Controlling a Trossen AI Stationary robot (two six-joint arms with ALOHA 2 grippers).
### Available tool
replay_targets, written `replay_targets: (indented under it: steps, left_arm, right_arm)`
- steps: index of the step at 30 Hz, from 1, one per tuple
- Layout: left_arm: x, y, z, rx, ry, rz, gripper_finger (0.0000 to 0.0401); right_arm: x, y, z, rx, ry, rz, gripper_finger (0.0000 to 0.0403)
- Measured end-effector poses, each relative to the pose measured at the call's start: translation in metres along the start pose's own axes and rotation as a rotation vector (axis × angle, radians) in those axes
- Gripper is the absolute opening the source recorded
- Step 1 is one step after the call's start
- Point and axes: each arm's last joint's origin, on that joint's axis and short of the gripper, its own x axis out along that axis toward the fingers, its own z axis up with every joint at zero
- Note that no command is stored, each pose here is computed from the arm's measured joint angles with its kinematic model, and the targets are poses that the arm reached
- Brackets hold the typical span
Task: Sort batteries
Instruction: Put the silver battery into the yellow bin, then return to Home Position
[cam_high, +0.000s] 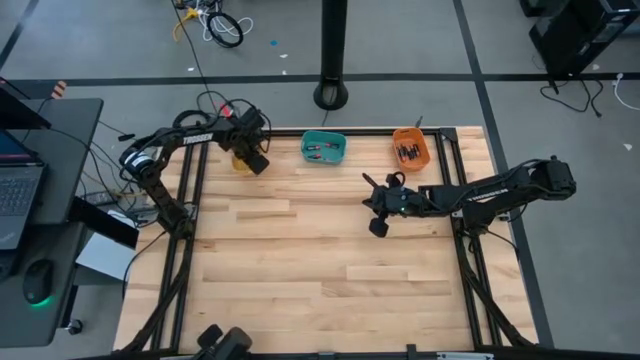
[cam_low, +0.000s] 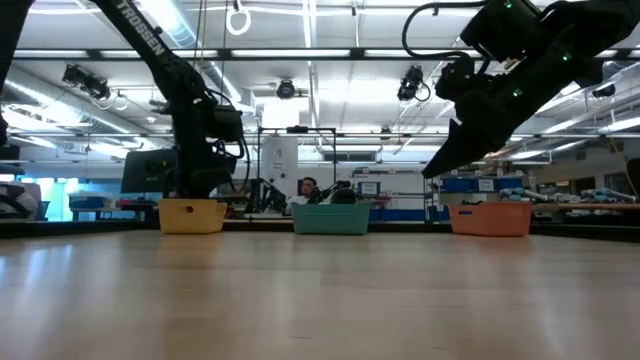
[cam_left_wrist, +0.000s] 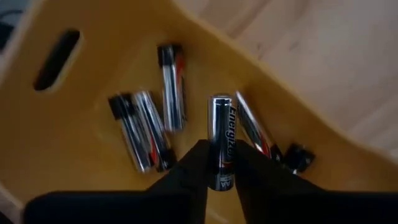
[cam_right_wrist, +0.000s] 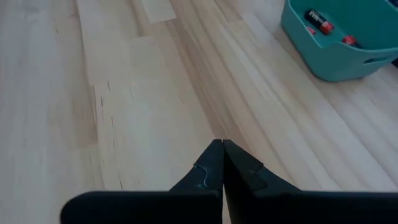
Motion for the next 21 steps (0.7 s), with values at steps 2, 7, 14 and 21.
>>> replay_targets:
  steps: [2, 7, 14, 21]
  left_arm:
    - [-0.001, -0.001, 0.003, 0.001, -0.035, 0.004, 0.0099]
    - [-0.008, -0.012, 0.009, 0.035, -0.163, 0.004, 0.0116]
    - [-0.034, -0.022, -0.001, 0.055, -0.381, -0.016, 0.0059]
    - [-0.065, -0.044, -0.041, 0.079, -0.724, -0.147, 0.0009]
  right_arm:
    - [0.0, -0.001, 0.0, -0.023, 0.0, -0.003, 0.001]
    - [0.004, -0.007, -0.009, -0.063, -0.016, -0.012, 0.001]
    - [0.007, -0.012, -0.023, -0.052, -0.108, 0.076, 0.0009]
    - [0.004, -0.017, -0.031, -0.072, -0.285, 0.197, 0.0009]
